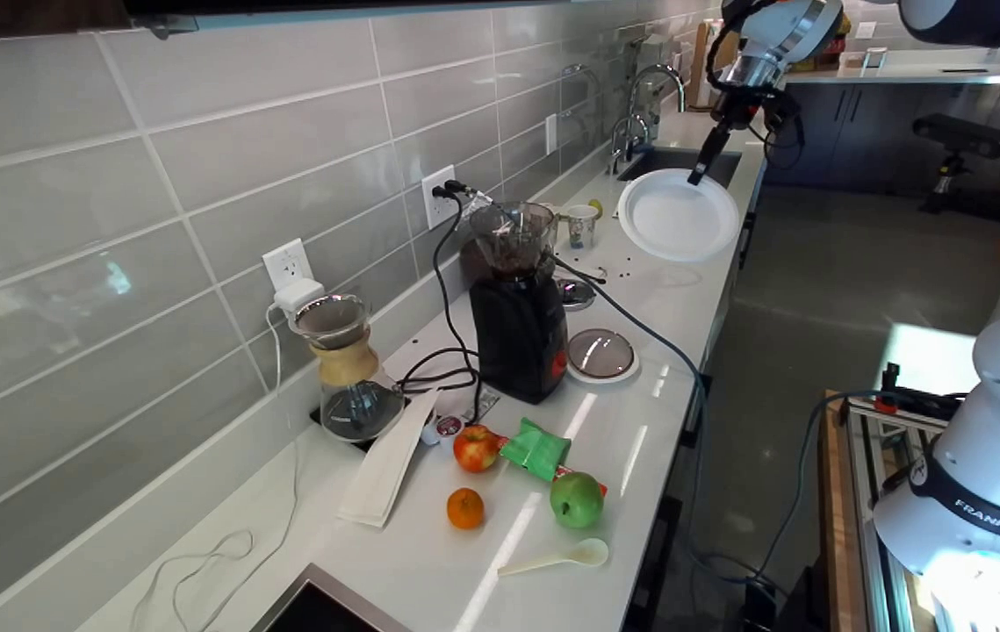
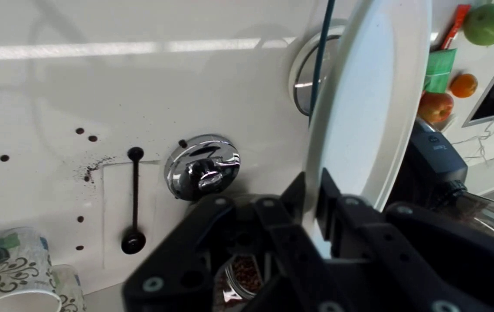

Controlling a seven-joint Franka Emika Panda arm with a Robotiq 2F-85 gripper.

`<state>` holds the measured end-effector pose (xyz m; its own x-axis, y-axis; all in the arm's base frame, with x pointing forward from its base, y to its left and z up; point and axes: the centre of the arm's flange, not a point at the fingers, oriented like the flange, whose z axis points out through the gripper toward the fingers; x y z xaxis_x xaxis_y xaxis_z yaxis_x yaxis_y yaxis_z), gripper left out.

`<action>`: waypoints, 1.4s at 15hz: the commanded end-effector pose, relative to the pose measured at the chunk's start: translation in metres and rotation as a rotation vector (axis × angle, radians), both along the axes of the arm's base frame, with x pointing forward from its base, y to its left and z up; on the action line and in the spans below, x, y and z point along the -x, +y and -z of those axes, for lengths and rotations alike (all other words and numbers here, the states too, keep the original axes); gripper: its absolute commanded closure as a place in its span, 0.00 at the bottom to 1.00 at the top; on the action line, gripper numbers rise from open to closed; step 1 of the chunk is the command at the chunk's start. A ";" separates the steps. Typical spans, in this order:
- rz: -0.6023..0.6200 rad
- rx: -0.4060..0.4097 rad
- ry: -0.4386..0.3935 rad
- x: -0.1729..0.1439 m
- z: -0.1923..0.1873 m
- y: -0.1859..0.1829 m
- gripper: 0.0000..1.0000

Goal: Pour the coffee beans from the white plate into the coffeemaker.

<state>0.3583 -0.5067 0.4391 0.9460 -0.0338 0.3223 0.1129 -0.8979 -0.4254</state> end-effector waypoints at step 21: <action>0.109 0.109 0.215 -0.069 0.146 -0.094 0.98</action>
